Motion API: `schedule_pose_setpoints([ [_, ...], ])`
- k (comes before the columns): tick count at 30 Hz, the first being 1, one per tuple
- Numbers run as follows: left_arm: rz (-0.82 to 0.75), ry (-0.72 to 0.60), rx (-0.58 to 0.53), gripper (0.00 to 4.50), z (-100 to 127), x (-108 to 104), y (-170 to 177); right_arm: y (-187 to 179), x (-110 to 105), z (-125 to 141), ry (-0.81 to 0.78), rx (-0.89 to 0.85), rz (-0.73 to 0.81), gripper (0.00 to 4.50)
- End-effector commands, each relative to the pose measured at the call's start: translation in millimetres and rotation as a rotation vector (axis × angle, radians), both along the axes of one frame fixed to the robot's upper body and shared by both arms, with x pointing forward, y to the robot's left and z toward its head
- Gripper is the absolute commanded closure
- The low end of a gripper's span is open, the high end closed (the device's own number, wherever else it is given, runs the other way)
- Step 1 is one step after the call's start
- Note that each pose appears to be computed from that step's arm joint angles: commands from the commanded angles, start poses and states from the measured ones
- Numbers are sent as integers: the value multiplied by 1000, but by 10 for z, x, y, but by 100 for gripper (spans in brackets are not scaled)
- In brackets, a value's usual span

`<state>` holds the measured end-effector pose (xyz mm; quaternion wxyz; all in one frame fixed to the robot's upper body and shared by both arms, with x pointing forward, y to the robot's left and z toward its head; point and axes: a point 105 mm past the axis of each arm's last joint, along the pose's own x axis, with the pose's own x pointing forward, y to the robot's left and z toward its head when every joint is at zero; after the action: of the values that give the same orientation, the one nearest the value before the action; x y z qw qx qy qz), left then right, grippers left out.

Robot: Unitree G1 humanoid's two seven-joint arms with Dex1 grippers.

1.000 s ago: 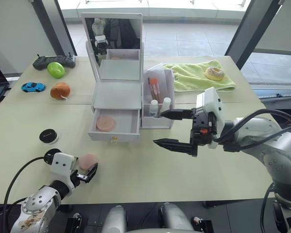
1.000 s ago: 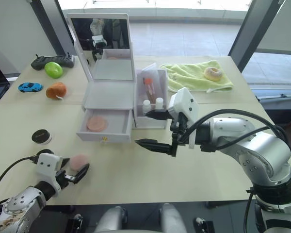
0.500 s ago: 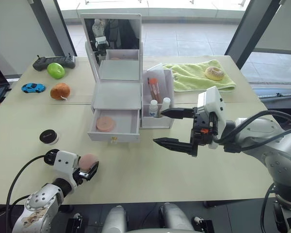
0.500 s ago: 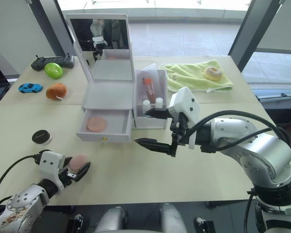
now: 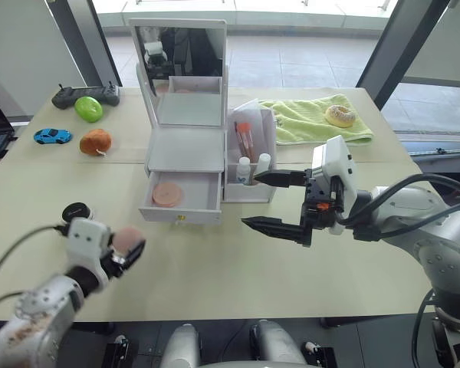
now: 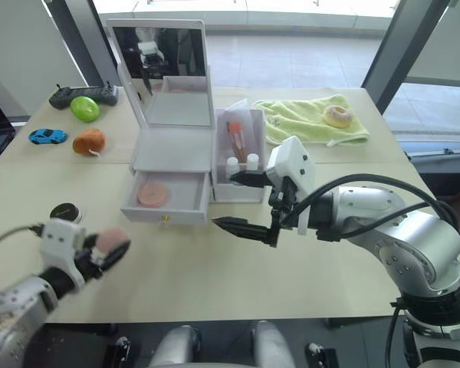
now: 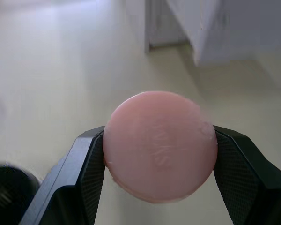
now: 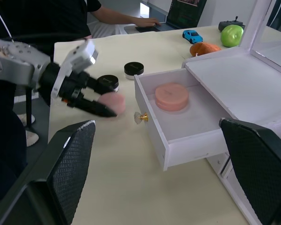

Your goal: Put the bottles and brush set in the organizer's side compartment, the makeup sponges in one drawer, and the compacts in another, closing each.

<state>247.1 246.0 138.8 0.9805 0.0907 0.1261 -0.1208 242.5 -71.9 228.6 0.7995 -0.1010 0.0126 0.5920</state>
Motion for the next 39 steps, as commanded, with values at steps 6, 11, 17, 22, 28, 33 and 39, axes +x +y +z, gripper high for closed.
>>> schedule_pose_setpoints([
  [6, -122, -225, 31, 151, 958, 263, -35, -18, 0, 34, -31, 16, -37, 0],
  [11, -438, -219, -123, 151, 1109, 341, -557, -47, 1, 40, -46, 24, -88, 0],
  [17, -746, -34, -34, 151, 812, 358, -845, -91, -22, 52, -67, 30, -146, 0],
  [22, -843, -8, 43, 151, 698, 555, -992, -144, -41, 56, -82, 35, -208, 0],
  [28, -907, 20, 93, 151, 577, 664, -1086, -155, -100, 42, -83, 50, -256, 0],
  [33, -902, 17, 115, 151, 536, 746, -1095, -153, -120, 44, -86, 63, -279, 0],
  [39, -907, 12, 115, 151, 529, 768, -1129, -137, -132, 41, -83, 69, -287, 0],
])
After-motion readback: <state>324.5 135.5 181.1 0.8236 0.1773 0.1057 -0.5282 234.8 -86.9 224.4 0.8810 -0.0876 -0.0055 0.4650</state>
